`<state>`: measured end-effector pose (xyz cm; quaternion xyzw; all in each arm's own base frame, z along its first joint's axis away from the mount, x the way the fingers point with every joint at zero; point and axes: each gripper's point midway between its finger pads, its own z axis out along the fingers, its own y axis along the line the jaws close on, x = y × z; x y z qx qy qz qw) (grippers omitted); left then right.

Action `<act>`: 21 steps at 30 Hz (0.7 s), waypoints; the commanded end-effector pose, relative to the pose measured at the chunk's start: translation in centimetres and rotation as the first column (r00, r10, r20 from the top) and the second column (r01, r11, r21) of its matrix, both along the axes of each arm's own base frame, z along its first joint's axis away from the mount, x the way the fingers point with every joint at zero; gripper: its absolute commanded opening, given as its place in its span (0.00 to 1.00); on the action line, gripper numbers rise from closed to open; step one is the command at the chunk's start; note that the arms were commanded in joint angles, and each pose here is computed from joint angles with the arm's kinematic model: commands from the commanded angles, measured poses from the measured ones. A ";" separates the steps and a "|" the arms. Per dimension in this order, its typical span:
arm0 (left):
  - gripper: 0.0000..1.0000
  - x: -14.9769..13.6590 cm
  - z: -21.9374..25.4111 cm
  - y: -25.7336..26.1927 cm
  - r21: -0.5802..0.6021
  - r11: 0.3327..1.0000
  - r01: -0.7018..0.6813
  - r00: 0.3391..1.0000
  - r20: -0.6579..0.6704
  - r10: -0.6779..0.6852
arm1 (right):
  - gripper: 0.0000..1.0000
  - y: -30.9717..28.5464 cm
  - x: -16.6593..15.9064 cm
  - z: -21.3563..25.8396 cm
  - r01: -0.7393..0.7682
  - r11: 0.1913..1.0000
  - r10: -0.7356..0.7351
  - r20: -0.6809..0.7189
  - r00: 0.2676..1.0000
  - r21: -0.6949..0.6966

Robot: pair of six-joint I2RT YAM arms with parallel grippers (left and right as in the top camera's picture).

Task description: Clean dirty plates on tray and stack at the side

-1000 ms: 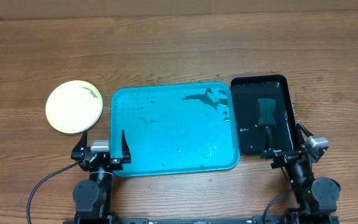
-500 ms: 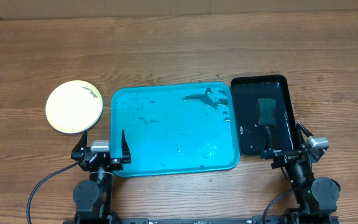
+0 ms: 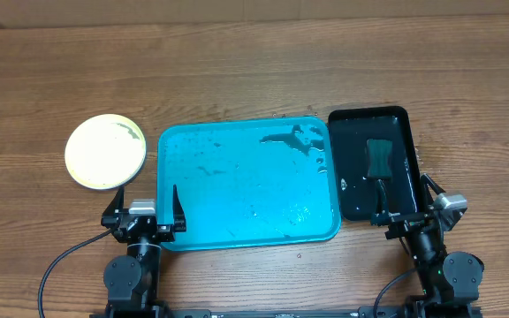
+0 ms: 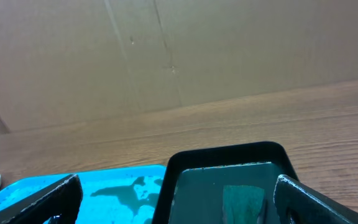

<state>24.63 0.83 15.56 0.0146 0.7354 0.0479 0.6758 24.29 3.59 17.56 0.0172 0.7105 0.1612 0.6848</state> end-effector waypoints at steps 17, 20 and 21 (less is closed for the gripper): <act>1.00 0.0 0.1 0.0 0.011 1.000 0.003 1.000 0.009 -0.003 | 1.00 -0.1 0.0 -0.2 0.005 1.000 -0.005 0.004 1.000 0.000; 1.00 0.0 0.1 0.0 0.011 1.000 0.003 1.000 0.009 -0.003 | 1.00 -0.1 0.0 -0.2 0.005 1.000 -0.005 0.004 1.000 0.000; 1.00 0.0 0.1 0.0 0.011 1.000 0.003 1.000 0.009 -0.003 | 1.00 -0.1 0.0 -0.2 0.005 1.000 -0.005 0.004 1.000 0.000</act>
